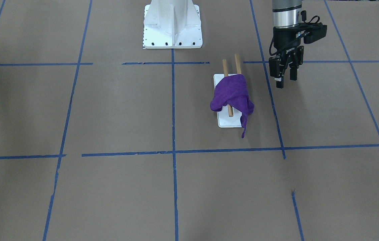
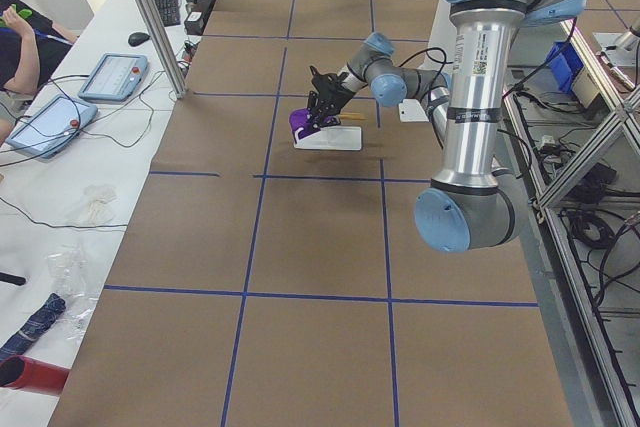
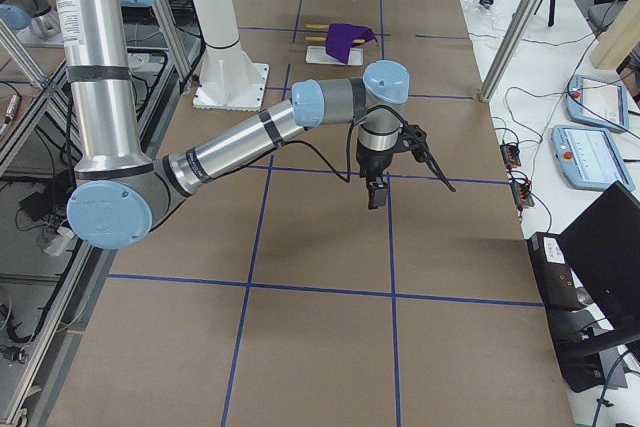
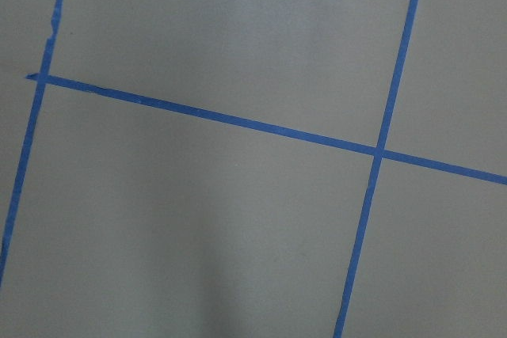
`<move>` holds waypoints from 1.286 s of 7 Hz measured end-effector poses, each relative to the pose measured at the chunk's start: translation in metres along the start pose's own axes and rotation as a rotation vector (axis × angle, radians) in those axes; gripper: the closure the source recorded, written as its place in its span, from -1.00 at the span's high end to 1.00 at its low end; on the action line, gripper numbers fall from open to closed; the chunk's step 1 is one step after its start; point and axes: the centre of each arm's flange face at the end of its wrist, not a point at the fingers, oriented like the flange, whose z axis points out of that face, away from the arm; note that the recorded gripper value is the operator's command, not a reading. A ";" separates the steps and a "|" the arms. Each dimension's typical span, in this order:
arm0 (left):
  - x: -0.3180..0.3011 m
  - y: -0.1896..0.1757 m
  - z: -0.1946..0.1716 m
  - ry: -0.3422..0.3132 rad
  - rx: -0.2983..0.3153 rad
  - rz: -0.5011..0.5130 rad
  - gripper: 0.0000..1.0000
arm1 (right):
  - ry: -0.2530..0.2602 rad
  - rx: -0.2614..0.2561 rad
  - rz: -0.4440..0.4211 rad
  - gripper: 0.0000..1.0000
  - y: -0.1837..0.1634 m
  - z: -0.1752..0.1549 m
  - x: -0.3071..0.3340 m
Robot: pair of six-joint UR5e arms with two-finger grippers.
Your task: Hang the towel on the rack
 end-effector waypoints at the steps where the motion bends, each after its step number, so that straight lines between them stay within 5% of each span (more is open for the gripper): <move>1: 0.001 -0.003 -0.001 0.000 -0.040 0.068 1.00 | -0.014 -0.007 0.011 1.00 0.005 0.003 0.016; 3: -0.001 -0.050 0.002 0.005 -0.165 0.254 1.00 | -0.024 -0.023 0.011 1.00 0.023 0.011 0.051; 6: -0.028 -0.163 0.034 -0.006 -0.264 0.552 1.00 | -0.051 -0.046 0.057 1.00 0.066 0.029 0.100; 9: -0.119 -0.296 0.081 -0.003 -0.401 0.788 1.00 | -0.081 0.002 0.066 1.00 0.085 0.075 0.152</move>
